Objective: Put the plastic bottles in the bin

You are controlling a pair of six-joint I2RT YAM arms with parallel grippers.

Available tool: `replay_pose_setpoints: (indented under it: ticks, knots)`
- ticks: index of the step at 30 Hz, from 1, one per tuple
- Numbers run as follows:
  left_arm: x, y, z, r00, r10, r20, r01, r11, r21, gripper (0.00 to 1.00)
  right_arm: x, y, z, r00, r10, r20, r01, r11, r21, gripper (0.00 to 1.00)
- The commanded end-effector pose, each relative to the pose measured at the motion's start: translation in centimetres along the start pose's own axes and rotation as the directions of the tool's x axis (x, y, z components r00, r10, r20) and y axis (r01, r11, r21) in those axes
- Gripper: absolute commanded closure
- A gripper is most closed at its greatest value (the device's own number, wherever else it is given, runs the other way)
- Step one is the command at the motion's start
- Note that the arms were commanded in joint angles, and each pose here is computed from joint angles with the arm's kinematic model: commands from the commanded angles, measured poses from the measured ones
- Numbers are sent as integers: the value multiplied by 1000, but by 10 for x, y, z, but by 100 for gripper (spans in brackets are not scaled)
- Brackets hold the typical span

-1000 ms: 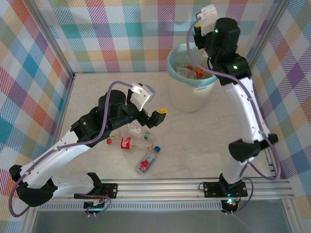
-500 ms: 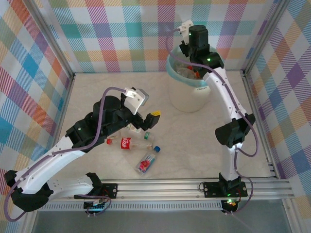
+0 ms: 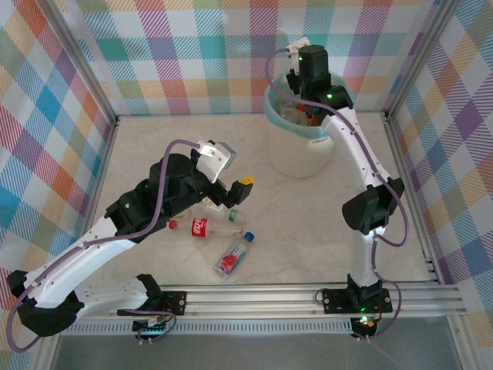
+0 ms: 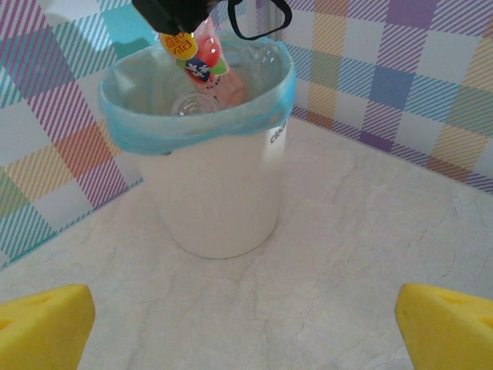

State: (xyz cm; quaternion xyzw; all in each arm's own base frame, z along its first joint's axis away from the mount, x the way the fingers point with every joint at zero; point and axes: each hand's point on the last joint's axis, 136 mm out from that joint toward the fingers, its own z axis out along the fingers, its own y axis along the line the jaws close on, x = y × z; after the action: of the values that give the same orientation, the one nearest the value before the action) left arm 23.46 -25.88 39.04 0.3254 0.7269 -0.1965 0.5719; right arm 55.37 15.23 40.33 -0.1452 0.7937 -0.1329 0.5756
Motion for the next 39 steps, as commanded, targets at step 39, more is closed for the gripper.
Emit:
replay_pose_setpoints:
  ticks: [39]
  knots:
    - [7,3,7,998,-38,-40,36,999,-30,0,74,52,44,976,117,-185,-156,964,-215,65]
